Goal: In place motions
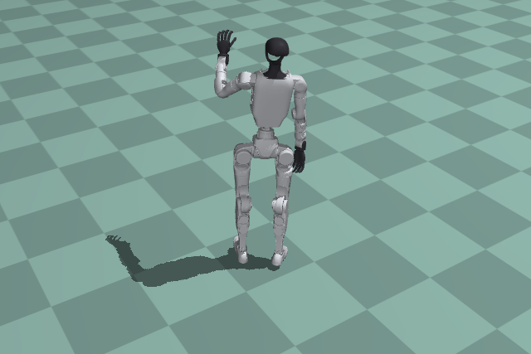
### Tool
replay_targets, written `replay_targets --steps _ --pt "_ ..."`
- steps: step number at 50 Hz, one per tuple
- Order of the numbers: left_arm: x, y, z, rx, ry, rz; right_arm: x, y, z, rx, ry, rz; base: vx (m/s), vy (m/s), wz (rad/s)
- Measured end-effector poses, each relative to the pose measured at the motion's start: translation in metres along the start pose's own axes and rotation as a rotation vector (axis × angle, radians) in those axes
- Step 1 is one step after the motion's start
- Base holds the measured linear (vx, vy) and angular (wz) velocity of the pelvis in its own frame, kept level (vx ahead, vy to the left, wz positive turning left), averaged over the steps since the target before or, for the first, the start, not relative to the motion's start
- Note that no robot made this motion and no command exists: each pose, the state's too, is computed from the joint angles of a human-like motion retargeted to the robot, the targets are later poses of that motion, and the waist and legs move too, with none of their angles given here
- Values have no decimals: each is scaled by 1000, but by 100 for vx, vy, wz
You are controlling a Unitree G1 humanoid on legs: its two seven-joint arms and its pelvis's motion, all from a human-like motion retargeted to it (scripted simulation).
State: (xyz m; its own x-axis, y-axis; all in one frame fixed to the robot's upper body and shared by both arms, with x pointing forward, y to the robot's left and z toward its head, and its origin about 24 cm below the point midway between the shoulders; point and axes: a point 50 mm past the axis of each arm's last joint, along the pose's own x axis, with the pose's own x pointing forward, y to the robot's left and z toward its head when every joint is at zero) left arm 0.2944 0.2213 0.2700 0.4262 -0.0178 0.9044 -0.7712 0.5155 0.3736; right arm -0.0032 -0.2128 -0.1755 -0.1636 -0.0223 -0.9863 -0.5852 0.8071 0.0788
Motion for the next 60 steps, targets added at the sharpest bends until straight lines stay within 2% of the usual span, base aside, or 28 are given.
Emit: replay_targets --steps 3,5,8,10,12,13,17,22,25,26,28,33,34,35,37,40,42,43,45,48,52,56,60 --pt "3 -12 26 48 -187 -171 0 -2 1 -20 5 -6 0 0 0" --pt "-1 -33 27 127 -167 -470 -1 -2 2 -30 8 -3 0 0 0" --pt "-30 -66 -12 312 244 -1053 0 -1 3 -39 9 -5 0 0 0" --pt "-49 -63 -41 403 560 -1193 0 -1 5 -55 4 -11 0 0 0" --pt "-53 -59 -48 404 627 -1127 0 -2 8 -80 -3 -16 0 0 0" --pt "-50 -53 -51 384 615 -1018 -1 -4 10 -97 -7 -22 0 0 0" --pt "-26 -25 -35 213 404 -415 -1 -6 9 -126 -14 -42 1 3 -21" --pt "-3 19 2 86 33 176 0 -2 0 -61 9 -36 -1 1 -42" --pt "-1 37 10 92 -45 396 0 0 -3 -4 17 -23 0 0 -7" --pt "0 38 9 87 -37 404 0 1 -4 8 16 -21 0 0 0" --pt "2 32 3 59 55 326 0 0 -4 23 15 -17 -1 0 10" --pt "-26 -28 -51 -213 725 -452 0 -2 -4 9 20 -7 0 -2 22" --pt "-36 -34 -57 -260 821 -505 -1 -2 -3 1 19 -6 1 -2 30" --pt "-45 -38 -61 -288 896 -510 -1 -3 -2 -8 17 -6 2 0 32" --pt "-35 -28 -53 -281 725 -307 -1 -5 2 -31 7 -9 2 3 27" --pt "-21 10 -21 -151 225 89 -2 -7 8 -64 -8 -25 0 0 0" --pt "-34 25 -8 -4 10 280 -2 -8 10 -85 -10 -35 0 0 0" --pt "-43 27 -7 56 -45 328 -2 -8 11 -95 -9 -37 0 0 0" --pt "-62 21 -6 121 -92 276 -2 -8 11 -109 -7 -38 0 0 0" --pt "-110 -17 -12 48 59 -40 -1 -7 11 -114 -9 -43 0 0 0" --pt "-210 -65 -13 -136 508 -463 -1 -6 13 -100 -14 -40 0 0 0" --pt "-310 -83 5 -224 928 -727 -2 -7 15 -74 -26 -37 0 0 0" --pt "-392 -83 36 -259 1268 -945 -2 -7 14 -57 -34 -31 0 0 0"
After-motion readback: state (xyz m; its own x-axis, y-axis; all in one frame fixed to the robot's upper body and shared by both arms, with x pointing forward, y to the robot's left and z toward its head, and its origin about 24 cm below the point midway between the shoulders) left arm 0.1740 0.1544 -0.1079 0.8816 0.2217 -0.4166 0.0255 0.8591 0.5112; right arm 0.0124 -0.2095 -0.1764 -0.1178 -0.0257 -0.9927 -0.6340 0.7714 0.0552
